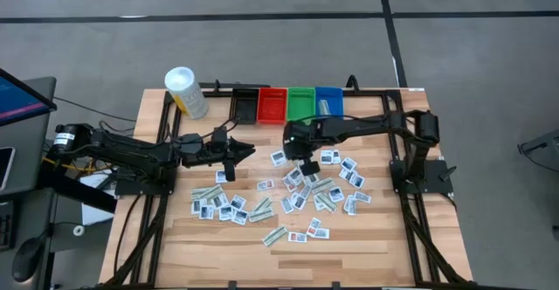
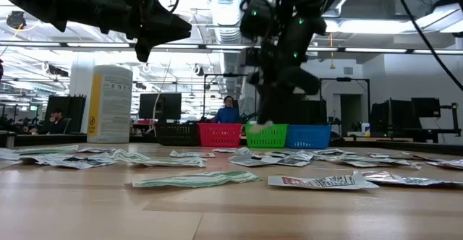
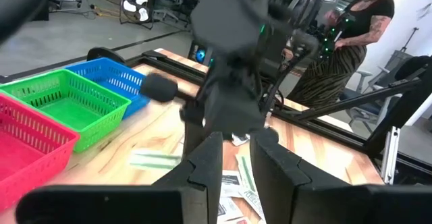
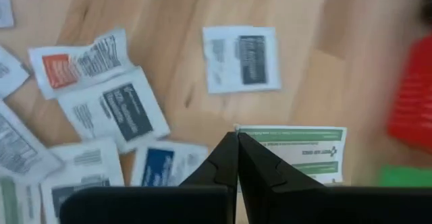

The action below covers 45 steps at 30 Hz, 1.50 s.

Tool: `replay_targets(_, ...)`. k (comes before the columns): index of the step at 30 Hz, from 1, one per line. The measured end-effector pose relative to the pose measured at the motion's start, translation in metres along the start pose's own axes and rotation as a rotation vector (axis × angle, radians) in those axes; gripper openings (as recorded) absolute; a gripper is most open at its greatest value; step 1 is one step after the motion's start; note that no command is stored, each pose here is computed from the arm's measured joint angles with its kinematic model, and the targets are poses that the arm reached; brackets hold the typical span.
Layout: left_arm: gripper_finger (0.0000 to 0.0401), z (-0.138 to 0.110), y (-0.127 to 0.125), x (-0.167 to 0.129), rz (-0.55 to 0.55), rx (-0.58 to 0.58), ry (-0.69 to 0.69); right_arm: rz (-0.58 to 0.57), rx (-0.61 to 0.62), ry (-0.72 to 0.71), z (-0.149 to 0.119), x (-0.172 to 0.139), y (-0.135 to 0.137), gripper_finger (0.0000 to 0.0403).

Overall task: Pick & Place First Aid Supplies
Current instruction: Put the bandage pack into the blue bin

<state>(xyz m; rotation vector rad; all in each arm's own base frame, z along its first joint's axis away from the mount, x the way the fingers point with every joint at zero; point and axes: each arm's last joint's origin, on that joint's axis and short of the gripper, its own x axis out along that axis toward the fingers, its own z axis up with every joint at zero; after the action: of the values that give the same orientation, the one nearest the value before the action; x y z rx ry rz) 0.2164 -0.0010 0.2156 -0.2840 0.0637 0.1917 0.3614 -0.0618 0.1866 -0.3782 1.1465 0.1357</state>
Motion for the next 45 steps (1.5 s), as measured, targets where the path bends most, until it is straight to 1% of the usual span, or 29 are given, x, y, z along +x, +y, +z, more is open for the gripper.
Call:
replay_targets(8,0.0076,0.0,0.0,0.0,0.004,0.0,-0.001,-0.153,0.021,-0.064,-0.002,-0.054,-0.013,0.0001)
replay_targets(13,0.0076,0.0,0.0,0.0,0.004,0.0,-0.002,-0.263,0.079,-0.077,-0.014,-0.081,-0.031,0.0001)
replay_targets(17,0.0076,0.0,0.0,0.0,0.004,0.0,-0.001,-0.312,0.146,-0.047,-0.031,-0.09,-0.05,0.0001)
replay_targets(21,0.0076,0.0,0.0,0.0,0.004,0.0,-0.001,-0.32,0.22,0.016,-0.052,-0.089,-0.07,0.0001)
replay_targets(24,0.0076,0.0,0.0,0.0,0.004,0.0,-0.001,-0.297,0.264,0.079,-0.071,-0.079,-0.083,0.0001)
replay_targets(27,0.0076,0.0,0.0,0.0,0.003,-0.001,-0.001,-0.272,0.305,0.135,-0.089,-0.068,-0.091,0.0001)
replay_targets(32,0.0076,0.0,0.0,0.0,0.003,-0.004,-0.001,-0.234,0.339,0.196,-0.108,-0.051,-0.1,0.0)
replay_targets(45,0.0076,0.0,0.0,0.0,0.003,-0.007,-0.001,-0.187,0.33,0.241,-0.123,-0.022,-0.111,0.0)
